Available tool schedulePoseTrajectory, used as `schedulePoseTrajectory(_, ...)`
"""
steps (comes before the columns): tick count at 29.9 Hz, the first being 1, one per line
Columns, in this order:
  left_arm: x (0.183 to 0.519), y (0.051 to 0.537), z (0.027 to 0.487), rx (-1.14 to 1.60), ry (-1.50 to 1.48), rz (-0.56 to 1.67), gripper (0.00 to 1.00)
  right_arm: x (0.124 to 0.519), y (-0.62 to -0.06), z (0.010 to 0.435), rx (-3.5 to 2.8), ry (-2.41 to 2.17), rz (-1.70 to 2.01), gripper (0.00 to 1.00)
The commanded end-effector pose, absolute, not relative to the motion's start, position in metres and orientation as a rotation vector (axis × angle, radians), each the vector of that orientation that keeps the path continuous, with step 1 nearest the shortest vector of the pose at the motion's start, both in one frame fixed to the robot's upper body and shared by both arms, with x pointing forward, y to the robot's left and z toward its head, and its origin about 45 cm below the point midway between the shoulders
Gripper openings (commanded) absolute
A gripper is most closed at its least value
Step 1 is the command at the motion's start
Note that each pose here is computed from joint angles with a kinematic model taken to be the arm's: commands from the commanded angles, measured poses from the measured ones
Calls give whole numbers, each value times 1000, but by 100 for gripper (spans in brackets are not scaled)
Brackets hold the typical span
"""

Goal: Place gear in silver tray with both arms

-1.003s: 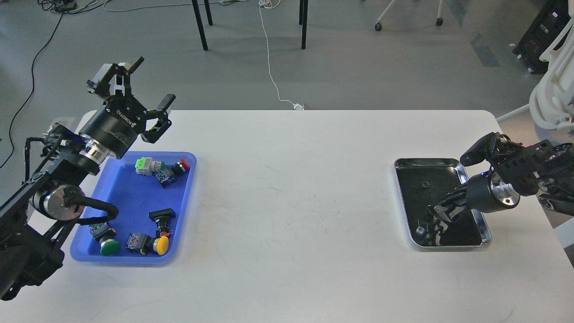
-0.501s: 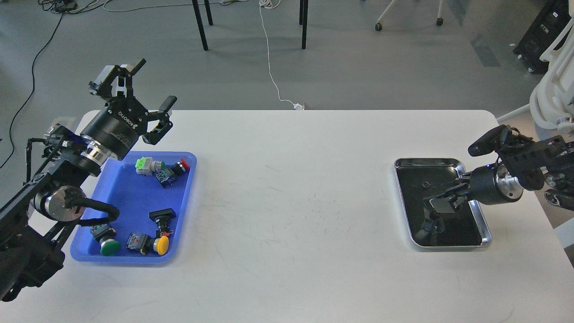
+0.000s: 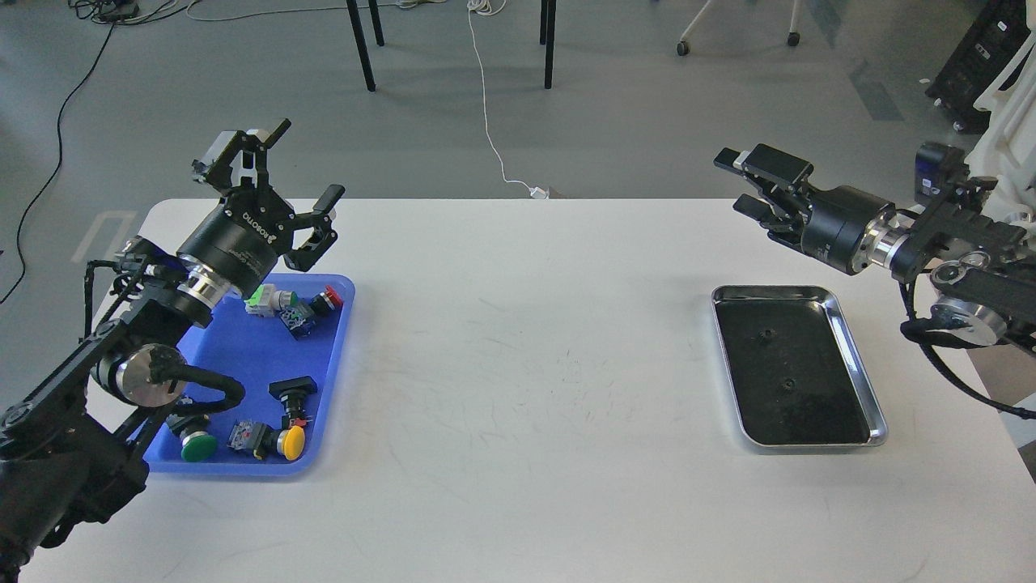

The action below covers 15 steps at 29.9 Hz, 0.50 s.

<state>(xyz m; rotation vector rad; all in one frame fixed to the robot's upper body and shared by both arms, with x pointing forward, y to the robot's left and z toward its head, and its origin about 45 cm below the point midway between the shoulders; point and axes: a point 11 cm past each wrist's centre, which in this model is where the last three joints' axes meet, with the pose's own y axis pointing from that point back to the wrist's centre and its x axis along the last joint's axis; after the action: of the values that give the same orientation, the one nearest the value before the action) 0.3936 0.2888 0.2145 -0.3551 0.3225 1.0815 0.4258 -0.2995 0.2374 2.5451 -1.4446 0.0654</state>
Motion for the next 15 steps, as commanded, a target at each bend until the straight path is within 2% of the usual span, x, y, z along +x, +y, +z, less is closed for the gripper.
schedulePoseTrajectory(1,391,282,200,-339,335,1101,98,423,-285,221,2616,-1628,-218,99)
schedulePoseTrajectory(9,383,281,176,-324,386,1138,98,400,-265,174,2639,-1784,-517,99)
schedulePoseTrajectory(15,380,279,172,-327,399,1136,98,394,-264,168,2645,-1790,-564,99)
